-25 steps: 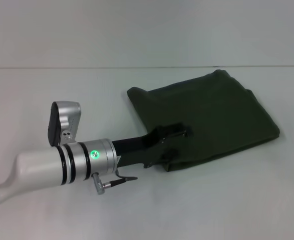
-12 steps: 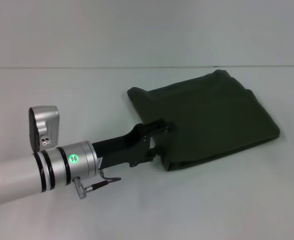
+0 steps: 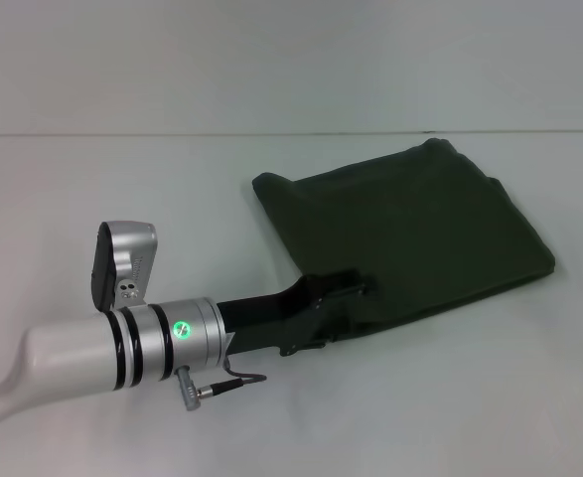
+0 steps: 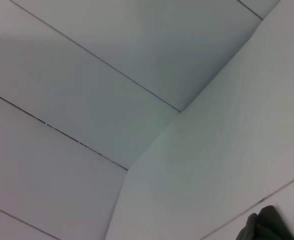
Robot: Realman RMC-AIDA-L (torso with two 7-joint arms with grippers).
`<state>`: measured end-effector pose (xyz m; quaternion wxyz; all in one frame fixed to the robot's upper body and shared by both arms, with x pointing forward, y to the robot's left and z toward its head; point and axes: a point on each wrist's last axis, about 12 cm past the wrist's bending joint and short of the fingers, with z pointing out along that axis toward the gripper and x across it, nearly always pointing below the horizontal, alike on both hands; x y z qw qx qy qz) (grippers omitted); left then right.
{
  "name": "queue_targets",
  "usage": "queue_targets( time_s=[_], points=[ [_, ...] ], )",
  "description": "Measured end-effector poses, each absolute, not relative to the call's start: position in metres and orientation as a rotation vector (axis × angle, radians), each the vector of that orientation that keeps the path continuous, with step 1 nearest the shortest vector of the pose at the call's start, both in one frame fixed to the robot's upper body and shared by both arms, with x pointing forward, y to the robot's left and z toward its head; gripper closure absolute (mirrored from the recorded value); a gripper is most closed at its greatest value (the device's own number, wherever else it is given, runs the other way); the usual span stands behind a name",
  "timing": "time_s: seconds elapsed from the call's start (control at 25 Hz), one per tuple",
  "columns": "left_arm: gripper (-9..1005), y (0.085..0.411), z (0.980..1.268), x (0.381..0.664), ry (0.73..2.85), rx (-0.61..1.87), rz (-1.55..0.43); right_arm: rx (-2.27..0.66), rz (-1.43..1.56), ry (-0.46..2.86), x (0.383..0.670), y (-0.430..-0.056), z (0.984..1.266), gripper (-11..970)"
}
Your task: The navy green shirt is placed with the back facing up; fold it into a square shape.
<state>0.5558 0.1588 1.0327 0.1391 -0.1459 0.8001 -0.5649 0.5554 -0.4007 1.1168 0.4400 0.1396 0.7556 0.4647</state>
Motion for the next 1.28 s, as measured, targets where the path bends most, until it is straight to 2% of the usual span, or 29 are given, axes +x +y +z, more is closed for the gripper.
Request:
queue_targets(
  time_s=[0.2,0.4,0.64,0.84,1.28],
  points=[
    [167,0.160,1.031,0.557,2.333,-0.413,-1.601,0.350,1.149,1.881,0.556,-0.401,1.116,17],
    [169,0.179,1.045,0.552,2.282,-0.396,-1.707,0.350,1.155,1.877,0.556,-0.401,1.117,17],
    [170,0.197,1.035,0.546,2.323,-0.535,-1.650,0.353,1.151,1.876,0.556,-0.401,1.117,17],
    [172,0.194,1.027,0.546,2.341,-0.626,-1.618,0.347,1.154,1.873,0.559,-0.400,1.119,17],
    [176,0.179,1.023,0.552,2.378,-0.645,-1.579,0.349,1.146,1.875,0.557,-0.402,1.118,17]
  ],
)
